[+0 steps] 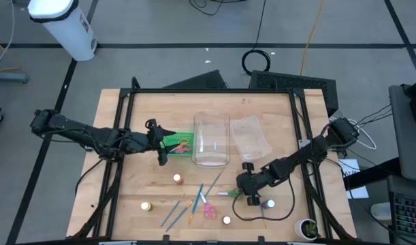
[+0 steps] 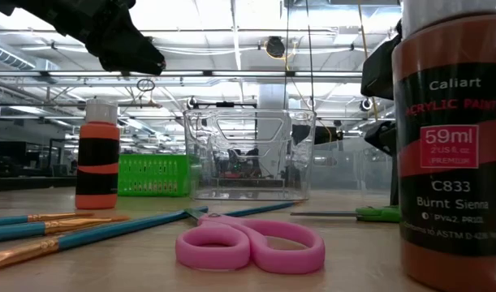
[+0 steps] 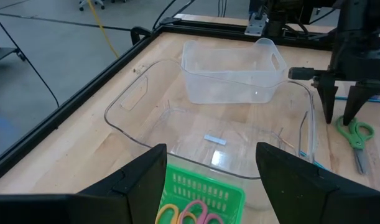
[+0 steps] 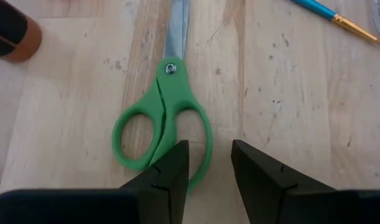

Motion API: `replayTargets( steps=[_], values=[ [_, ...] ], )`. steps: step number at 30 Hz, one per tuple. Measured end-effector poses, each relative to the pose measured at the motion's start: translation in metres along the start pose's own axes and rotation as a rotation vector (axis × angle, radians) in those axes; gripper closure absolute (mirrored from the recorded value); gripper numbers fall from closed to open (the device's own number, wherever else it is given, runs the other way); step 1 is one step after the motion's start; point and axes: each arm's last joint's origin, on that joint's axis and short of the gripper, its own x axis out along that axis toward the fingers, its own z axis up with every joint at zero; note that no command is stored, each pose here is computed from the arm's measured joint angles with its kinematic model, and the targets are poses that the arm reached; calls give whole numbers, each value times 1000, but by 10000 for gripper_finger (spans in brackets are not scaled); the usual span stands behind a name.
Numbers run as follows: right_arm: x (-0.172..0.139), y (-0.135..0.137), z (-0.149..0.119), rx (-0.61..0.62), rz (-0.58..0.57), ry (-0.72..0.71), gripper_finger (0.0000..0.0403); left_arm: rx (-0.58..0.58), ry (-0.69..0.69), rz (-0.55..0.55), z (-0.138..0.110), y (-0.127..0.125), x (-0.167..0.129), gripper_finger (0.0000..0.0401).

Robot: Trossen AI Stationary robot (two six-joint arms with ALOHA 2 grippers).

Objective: Pick & Place Paint Supplies
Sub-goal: Put the green scissors into the green bin

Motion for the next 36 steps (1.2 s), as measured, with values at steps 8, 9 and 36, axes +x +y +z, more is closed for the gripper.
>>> replayTargets(
  steps=[8,9,36],
  values=[
    [0,-6,2,-49,-7,5,341,2,0,0,0,0,0,146],
    [0,-6,2,-52,-7,5,348,2,0,0,0,0,0,146],
    [-41,-2,23,-176,-49,-203,402,-3,1,-1,0,0,0,146]
  ],
)
